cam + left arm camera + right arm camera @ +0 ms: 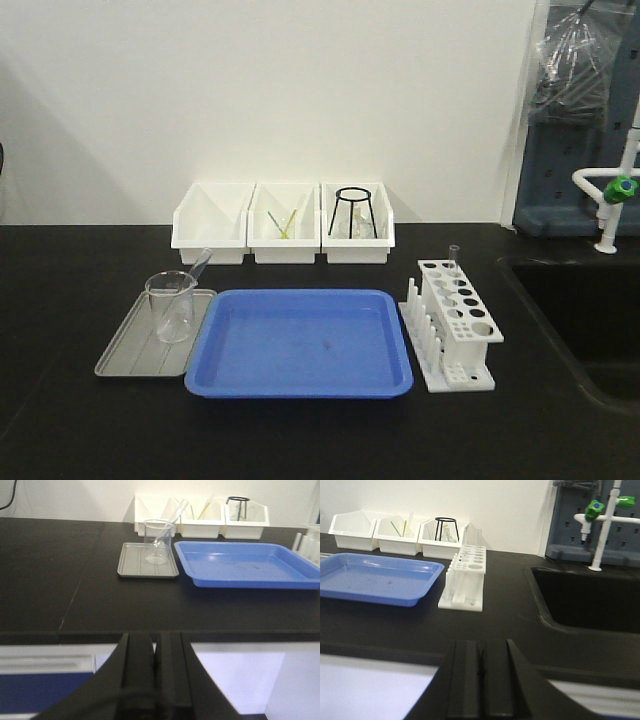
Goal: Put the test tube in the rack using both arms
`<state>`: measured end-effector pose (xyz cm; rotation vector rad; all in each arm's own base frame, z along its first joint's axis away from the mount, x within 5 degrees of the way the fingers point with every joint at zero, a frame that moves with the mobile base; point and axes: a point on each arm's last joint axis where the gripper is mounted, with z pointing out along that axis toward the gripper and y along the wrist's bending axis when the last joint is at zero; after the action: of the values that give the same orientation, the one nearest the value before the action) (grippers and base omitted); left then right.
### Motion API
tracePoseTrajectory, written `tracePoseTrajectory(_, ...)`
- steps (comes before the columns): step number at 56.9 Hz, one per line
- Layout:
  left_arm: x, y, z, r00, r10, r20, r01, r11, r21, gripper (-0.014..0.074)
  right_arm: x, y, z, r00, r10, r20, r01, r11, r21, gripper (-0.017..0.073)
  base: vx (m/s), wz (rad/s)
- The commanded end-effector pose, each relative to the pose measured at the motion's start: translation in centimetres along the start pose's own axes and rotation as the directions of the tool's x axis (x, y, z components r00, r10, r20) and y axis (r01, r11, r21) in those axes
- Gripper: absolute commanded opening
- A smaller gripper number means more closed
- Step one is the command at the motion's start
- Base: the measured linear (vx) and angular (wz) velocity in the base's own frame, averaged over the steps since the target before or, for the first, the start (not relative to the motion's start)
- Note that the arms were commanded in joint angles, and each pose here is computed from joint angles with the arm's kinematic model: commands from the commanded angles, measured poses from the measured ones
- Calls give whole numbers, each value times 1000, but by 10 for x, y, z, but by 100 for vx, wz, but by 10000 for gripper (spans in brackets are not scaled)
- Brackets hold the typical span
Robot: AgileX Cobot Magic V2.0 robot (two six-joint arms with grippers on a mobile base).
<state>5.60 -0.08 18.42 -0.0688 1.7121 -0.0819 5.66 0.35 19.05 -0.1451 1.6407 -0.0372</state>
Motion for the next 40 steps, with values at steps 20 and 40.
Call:
tracePoseTrajectory(20,-18,-2,-4,992,-14,128,12,1000,13,-7,-1,0,0,998,-20,67,20,1000,13,-10,44,7)
tracePoseTrajectory(40,-18,-2,-4,992,-14,128,12,1000,13,-7,-1,0,0,998,-20,67,20,1000,13,-10,36,0)
